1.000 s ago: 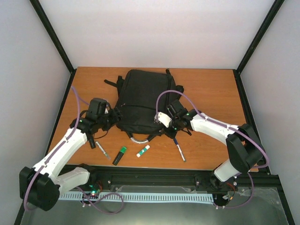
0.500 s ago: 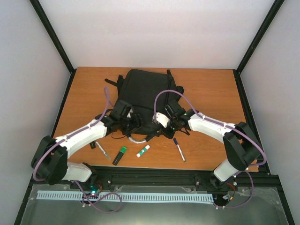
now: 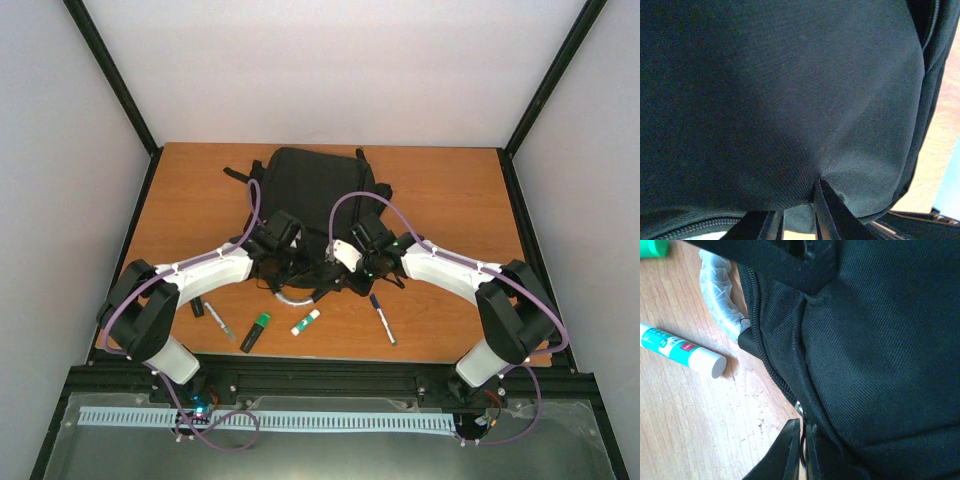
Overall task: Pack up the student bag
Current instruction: Zip the student bag at the center of the board.
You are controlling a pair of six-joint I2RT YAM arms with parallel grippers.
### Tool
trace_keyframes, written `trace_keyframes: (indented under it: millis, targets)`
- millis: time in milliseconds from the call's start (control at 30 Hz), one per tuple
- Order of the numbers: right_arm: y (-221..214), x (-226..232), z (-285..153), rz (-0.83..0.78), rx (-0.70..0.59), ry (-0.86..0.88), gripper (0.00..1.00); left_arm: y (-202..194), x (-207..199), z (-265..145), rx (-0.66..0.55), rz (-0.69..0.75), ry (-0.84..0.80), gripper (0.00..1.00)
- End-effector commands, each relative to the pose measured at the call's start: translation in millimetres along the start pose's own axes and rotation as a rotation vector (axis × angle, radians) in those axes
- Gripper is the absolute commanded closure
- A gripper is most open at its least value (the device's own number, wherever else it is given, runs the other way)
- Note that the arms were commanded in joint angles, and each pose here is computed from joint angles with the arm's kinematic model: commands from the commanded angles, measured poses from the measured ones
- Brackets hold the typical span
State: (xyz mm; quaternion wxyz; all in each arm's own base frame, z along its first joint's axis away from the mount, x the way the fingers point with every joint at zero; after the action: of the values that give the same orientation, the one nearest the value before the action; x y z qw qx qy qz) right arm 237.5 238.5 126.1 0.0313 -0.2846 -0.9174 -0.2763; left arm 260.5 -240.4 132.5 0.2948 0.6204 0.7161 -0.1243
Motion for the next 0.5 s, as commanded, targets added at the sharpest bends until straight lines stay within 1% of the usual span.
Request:
trace_keyframes:
  millis: [0, 33, 67, 267, 367, 467]
  targets:
    - [14, 3, -1, -0.024, -0.052, 0.007, 0.97, 7, -23, -7, -0.049, 0.046, -0.059, 0.93]
    - [13, 1, -1, -0.024, -0.046, 0.001, 0.97, 7, -21, -11, -0.055, 0.049, -0.047, 0.98]
    - [11, -1, -2, -0.023, -0.042, -0.006, 0.97, 7, -20, -14, -0.065, 0.056, -0.036, 0.99]
    - [-1, -29, -18, 0.050, -0.040, -0.048, 0.97, 3, -13, -33, -0.110, 0.078, -0.006, 0.99]
    - [-8, -48, -25, 0.085, -0.041, -0.087, 0.97, -4, -7, -39, -0.110, 0.081, -0.004, 0.99]
    - [-4, -66, -28, 0.126, -0.056, -0.124, 0.97, -9, -3, -40, -0.104, 0.096, -0.007, 0.99]
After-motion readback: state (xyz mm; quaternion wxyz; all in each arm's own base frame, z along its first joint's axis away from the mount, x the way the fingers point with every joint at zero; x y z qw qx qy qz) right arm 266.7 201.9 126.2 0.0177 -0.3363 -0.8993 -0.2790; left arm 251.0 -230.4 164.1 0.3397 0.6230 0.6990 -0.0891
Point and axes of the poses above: each gripper's point midway between its finger pads, its own z axis out along the fingers, its own x axis along the line the jaws close on, y = z × x, the point moved 6 cm from there along -z, back along the fingers, and after that the axes turned 10 degrees about z, right-handed, at the moved point
